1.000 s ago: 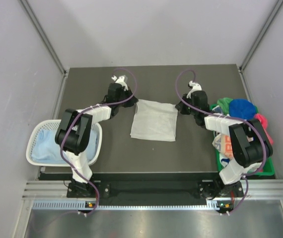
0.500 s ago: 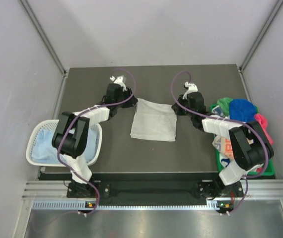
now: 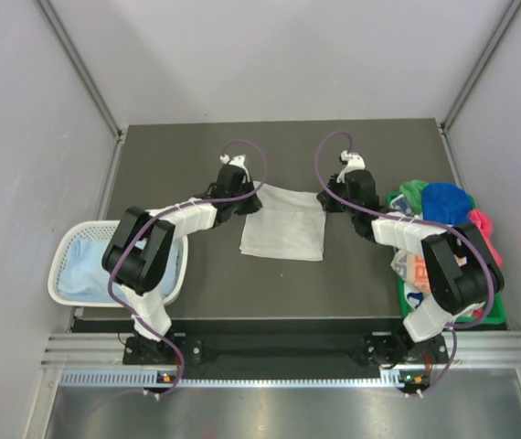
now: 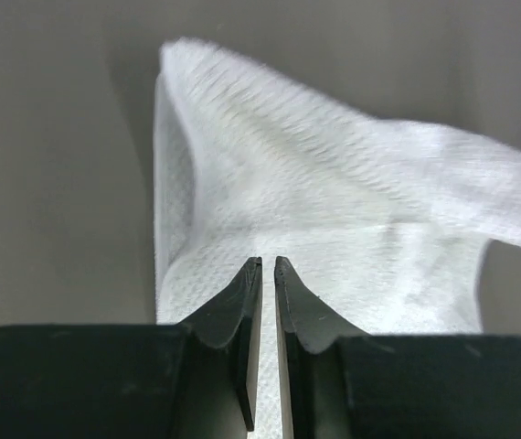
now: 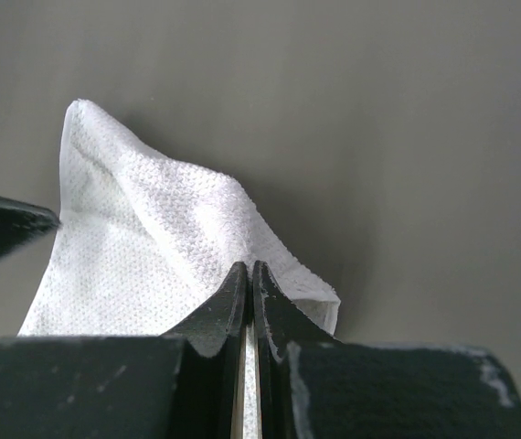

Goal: Fold and stack the towels
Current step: Fold the towel

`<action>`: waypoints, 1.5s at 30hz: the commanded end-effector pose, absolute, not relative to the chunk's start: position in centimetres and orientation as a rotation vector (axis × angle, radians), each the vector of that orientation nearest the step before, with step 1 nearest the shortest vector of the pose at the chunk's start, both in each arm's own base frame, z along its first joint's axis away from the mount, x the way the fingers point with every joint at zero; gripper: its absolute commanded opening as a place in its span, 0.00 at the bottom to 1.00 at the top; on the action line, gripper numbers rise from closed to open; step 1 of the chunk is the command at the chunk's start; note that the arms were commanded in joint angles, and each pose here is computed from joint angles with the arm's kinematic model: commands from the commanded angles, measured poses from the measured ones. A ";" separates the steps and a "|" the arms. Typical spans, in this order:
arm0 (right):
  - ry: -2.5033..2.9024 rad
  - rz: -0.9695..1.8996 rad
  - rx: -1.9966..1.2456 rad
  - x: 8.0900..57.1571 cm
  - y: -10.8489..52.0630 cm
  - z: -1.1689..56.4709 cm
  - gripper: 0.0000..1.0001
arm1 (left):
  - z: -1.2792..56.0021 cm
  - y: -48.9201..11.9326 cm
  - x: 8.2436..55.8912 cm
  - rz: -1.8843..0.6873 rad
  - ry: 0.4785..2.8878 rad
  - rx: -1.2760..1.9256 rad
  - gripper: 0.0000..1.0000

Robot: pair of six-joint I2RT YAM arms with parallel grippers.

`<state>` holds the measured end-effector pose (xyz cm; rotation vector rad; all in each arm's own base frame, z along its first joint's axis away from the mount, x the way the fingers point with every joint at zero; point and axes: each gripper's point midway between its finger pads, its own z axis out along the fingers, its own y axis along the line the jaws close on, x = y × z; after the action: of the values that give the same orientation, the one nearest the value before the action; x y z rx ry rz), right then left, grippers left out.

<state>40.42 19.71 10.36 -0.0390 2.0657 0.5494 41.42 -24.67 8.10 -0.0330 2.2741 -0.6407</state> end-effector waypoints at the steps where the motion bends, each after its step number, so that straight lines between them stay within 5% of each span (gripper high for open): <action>1: 1.962 0.581 -0.058 40.8 20.4 13.7 0.00 | 5.6 -22.9 42.0 -0.511 2.327 -0.194 0.15; 45: 1.979 0.727 -0.048 32.4 20.5 10.8 0.03 | 8.6 -16.1 42.1 -0.523 2.093 -0.799 0.18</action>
<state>32.07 19.80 8.91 -0.0468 2.0559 0.6962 41.88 -17.50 5.96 -0.7716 2.1700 -0.5546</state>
